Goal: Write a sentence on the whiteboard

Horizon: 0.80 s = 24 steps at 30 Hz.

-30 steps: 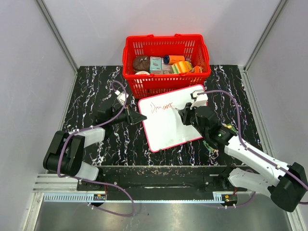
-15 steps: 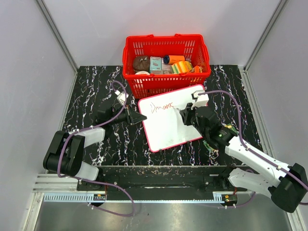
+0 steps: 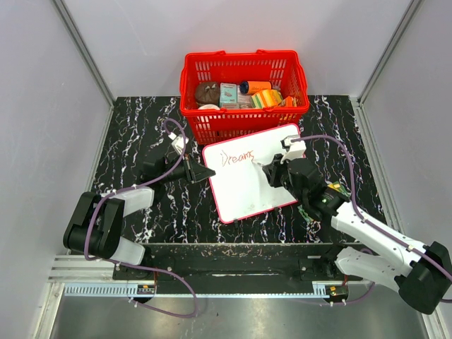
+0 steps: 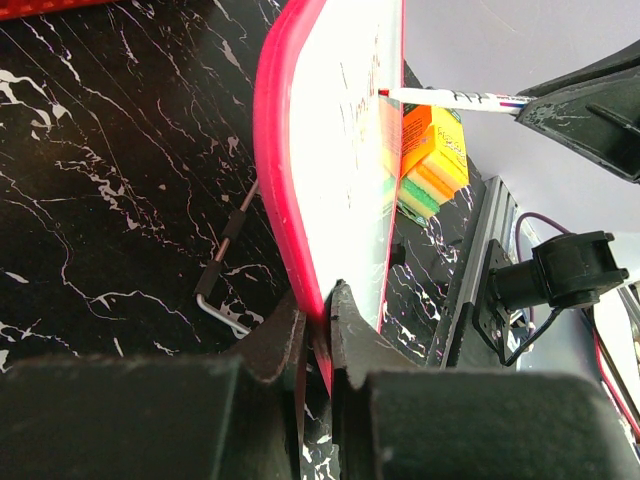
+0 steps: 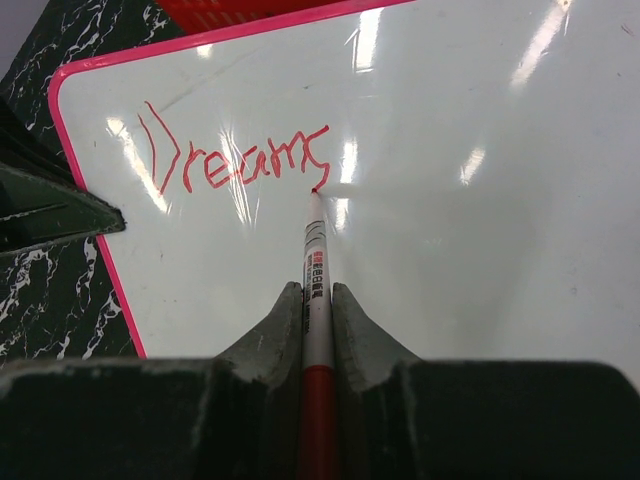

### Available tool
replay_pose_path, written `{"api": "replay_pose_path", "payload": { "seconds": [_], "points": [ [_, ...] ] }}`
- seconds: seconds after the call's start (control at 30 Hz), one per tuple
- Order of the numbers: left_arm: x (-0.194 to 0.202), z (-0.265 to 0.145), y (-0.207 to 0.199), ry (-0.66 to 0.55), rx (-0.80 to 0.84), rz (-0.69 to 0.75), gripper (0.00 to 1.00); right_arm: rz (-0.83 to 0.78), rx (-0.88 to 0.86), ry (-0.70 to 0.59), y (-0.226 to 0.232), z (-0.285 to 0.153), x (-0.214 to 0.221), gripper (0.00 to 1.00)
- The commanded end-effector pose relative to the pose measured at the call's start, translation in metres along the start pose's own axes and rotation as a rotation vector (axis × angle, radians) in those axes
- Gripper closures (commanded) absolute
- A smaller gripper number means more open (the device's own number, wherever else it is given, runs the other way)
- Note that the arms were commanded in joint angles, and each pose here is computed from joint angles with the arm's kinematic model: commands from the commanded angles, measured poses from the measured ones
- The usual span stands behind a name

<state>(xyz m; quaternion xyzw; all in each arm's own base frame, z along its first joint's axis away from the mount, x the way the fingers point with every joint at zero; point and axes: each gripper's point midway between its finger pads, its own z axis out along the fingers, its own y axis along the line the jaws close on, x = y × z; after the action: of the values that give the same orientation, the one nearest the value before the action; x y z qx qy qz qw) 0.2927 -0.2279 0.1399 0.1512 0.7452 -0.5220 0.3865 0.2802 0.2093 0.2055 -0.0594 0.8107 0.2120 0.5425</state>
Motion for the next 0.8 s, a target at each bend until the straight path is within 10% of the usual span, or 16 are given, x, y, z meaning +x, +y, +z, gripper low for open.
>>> {"api": "replay_pose_path", "payload": {
  "seconds": [0.0, 0.77],
  "points": [
    [-0.003, 0.005, 0.002, -0.003, 0.000, 0.180, 1.00, 0.016, -0.018, 0.041, 0.001, 0.000, 0.011, 1.00],
    [-0.003, 0.004, 0.001, -0.007, -0.007, 0.191, 1.00, 0.060, -0.111, -0.181, 0.015, -0.045, -0.056, 1.00]
  ]
}}
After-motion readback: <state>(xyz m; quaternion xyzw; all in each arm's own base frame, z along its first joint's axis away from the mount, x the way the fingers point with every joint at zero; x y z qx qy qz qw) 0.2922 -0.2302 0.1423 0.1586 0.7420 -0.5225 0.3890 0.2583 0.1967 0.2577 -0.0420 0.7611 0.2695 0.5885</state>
